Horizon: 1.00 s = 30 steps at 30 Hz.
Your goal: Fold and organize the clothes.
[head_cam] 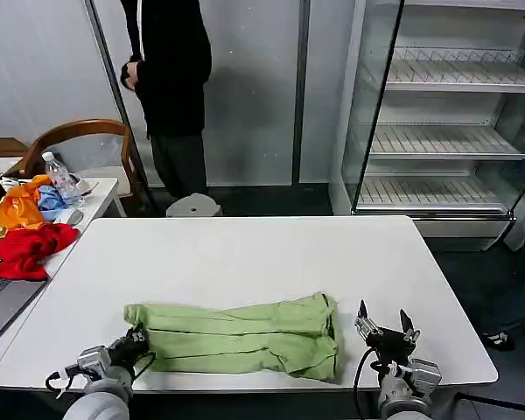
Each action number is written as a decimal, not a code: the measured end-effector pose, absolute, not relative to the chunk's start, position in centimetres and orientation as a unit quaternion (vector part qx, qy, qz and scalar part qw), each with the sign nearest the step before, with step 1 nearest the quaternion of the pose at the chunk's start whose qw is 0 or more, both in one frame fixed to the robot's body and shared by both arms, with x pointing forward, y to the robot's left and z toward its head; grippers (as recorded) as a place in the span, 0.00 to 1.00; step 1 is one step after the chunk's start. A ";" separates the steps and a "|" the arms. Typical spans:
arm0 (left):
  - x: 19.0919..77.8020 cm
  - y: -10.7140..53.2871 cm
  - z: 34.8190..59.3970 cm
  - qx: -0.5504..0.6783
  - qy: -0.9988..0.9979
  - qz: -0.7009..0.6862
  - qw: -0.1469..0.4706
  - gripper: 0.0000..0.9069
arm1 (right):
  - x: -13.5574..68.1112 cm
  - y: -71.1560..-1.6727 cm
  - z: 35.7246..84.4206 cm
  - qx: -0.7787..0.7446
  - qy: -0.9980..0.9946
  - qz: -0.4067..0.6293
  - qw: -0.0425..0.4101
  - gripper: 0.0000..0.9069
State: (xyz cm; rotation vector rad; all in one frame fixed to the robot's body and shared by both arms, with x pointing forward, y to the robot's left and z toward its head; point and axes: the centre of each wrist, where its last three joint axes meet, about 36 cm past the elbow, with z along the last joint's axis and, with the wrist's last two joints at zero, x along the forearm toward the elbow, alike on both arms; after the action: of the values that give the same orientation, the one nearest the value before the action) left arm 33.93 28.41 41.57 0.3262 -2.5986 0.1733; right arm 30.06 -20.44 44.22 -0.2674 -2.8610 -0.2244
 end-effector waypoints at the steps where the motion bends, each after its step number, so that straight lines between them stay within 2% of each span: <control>1: 34.1 28.7 41.7 0.121 -0.958 0.058 0.253 0.01 | 30.1 -20.4 44.2 -0.092 -0.984 -0.077 0.129 1.00; 9: 36.4 31.3 42.6 0.125 -0.964 0.005 0.235 0.00 | 29.9 -20.3 44.0 -0.090 -0.984 -0.078 0.130 1.00; 17: 38.8 33.3 45.3 0.128 -0.970 -0.036 0.205 0.01 | 29.8 -20.1 44.0 -0.092 -0.984 -0.079 0.129 1.00; 24: 38.8 32.5 47.4 0.116 -0.976 -0.040 0.182 0.00 | 29.8 -19.9 43.8 -0.095 -0.984 -0.077 0.129 1.00; 30: 37.4 30.3 48.2 0.090 -0.981 -0.030 0.172 0.01 | 29.9 -19.6 43.7 -0.095 -0.984 -0.077 0.129 1.00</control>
State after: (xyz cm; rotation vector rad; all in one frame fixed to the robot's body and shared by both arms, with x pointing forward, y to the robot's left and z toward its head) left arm 37.37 30.26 48.20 0.2550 -2.7837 -0.0855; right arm 29.87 -19.57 43.70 -0.2753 -2.8613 -0.2229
